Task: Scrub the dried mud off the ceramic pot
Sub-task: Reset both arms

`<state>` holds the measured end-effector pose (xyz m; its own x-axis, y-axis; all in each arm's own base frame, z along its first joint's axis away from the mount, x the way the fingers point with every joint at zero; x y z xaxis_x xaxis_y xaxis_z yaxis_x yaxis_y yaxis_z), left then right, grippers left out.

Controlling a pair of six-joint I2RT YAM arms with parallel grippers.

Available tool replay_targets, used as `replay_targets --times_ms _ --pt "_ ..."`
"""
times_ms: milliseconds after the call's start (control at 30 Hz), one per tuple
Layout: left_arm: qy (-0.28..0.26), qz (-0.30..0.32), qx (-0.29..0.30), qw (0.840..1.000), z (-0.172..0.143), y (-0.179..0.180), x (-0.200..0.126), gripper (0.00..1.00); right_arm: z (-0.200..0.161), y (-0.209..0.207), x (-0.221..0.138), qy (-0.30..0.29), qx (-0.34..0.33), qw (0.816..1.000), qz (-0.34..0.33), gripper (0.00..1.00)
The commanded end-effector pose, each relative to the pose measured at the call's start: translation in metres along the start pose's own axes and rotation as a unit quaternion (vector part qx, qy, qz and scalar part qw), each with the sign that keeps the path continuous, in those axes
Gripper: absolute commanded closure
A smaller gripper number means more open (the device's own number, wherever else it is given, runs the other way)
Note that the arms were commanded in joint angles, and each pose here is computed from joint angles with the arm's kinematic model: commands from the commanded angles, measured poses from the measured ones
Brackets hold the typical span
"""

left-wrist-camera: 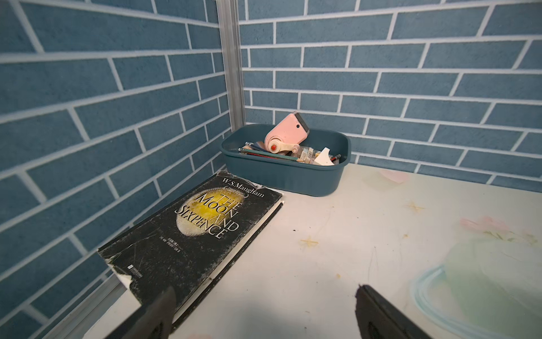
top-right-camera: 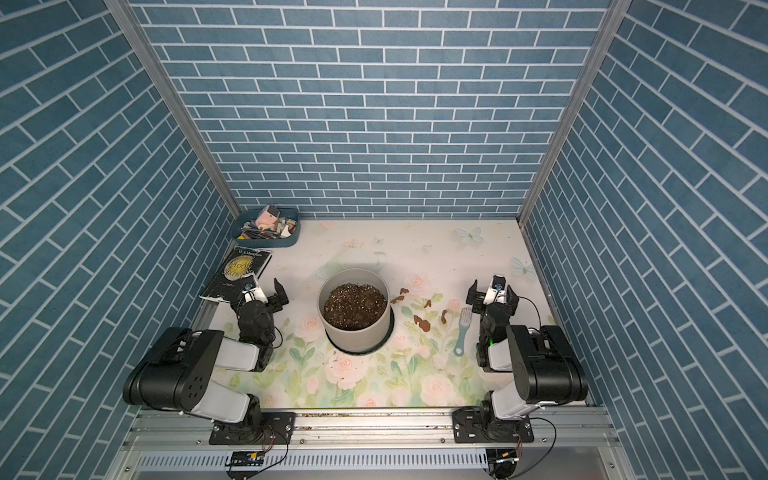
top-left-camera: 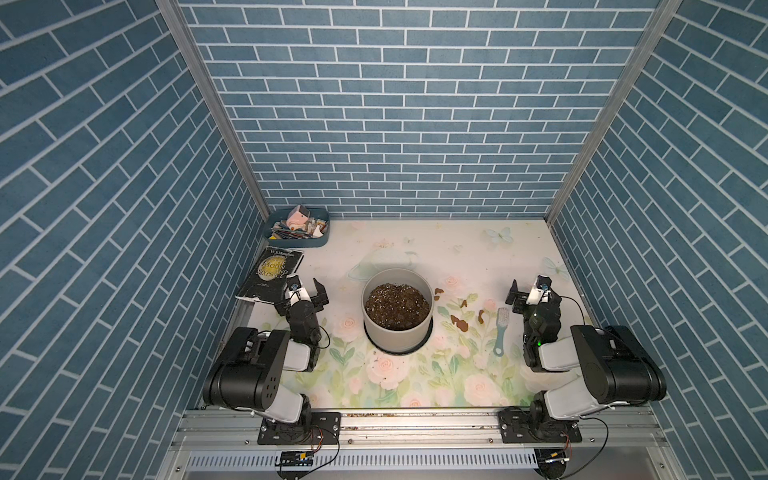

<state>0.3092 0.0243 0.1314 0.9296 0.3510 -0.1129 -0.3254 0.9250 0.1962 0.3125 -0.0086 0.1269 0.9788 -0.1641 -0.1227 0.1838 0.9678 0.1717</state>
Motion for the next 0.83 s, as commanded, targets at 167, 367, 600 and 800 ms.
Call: replay_targets --times_ms 167,367,600,800 --pt "-0.024 -0.007 -0.008 1.0 0.009 0.0005 -0.0009 0.0 0.0067 0.0057 0.0022 -0.013 -0.017 1.0 0.013 0.0" --pt "-0.024 -0.008 -0.007 1.0 0.0086 0.0001 -0.0007 0.0 0.0072 0.0061 0.0026 -0.014 -0.017 1.0 0.014 0.0" --pt "-0.024 -0.009 -0.007 1.0 0.0085 0.0001 -0.0008 0.0 0.0068 0.0062 0.0032 -0.012 -0.018 1.0 0.014 0.0" --pt "-0.024 -0.008 -0.007 1.0 0.0086 0.0002 -0.001 0.0 0.0065 0.0064 0.0023 -0.013 -0.018 1.0 0.016 0.0"
Point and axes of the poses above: each gripper's point midway between its finger pads, its own x axis out along the fingers, its own y axis along the line the jaws close on, z = x × y, the point moved 5 cm from there along -x, back along the fingers, and after that the axes turned 12 degrees about x, right-handed, at the moved point
